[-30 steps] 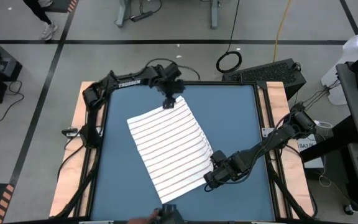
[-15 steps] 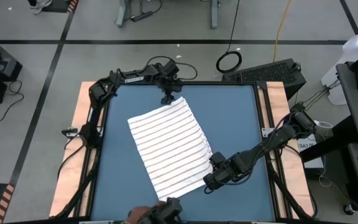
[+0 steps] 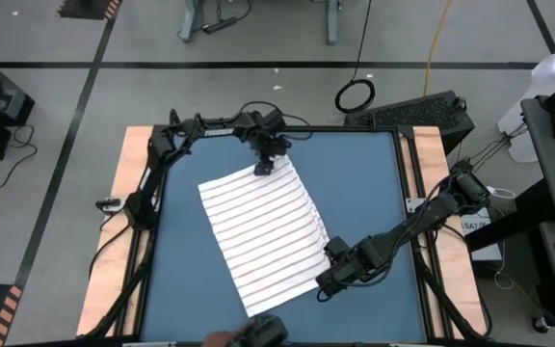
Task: Roll towel
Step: Fold the white towel
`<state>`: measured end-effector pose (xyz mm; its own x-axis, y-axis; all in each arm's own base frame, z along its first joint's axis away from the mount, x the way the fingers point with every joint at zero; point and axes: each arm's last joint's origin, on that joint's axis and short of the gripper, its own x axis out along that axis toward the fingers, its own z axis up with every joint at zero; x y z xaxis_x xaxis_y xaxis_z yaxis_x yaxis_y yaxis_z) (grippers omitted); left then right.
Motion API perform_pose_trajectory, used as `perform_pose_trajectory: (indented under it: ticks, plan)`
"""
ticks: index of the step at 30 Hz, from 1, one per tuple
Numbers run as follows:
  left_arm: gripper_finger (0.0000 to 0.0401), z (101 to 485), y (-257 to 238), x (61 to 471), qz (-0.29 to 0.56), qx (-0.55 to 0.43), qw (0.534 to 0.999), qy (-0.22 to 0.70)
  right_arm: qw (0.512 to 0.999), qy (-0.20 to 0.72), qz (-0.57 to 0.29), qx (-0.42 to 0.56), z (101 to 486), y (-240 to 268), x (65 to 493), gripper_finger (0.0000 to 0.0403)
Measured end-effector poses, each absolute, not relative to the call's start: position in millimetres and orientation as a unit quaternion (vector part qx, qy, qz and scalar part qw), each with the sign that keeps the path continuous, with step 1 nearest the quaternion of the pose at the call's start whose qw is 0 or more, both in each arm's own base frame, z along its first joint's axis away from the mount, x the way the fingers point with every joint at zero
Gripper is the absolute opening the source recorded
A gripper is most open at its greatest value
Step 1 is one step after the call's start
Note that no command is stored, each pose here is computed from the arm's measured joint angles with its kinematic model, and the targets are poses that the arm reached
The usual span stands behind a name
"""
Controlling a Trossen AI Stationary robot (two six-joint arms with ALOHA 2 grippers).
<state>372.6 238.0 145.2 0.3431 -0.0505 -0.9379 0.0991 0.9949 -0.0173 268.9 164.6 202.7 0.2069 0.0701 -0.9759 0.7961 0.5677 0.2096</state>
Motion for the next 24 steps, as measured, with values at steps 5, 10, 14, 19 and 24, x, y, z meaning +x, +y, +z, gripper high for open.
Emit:
perform_pose_trajectory:
  ticks: [5,10,14,19,24]
  plan:
    - [0.0188,170,233,351,-0.039,-0.090,0.801,0.591,0.677,0.571,-0.267,0.381,203,165,269,0.0006]
    - [0.0155,200,222,333,-0.036,-0.157,0.785,0.599,0.679,0.569,-0.268,0.379,203,165,269,0.0006]
    - [0.0128,195,206,312,-0.066,-0.233,0.757,0.607,0.681,0.572,-0.262,0.373,203,164,269,0.0006]
    - [0.0092,156,179,279,-0.068,-0.287,0.700,0.650,0.680,0.574,-0.262,0.374,203,166,268,0.0006]
    - [0.0062,115,151,246,-0.065,-0.343,0.661,0.664,0.676,0.577,-0.277,0.365,202,164,266,0.0006]
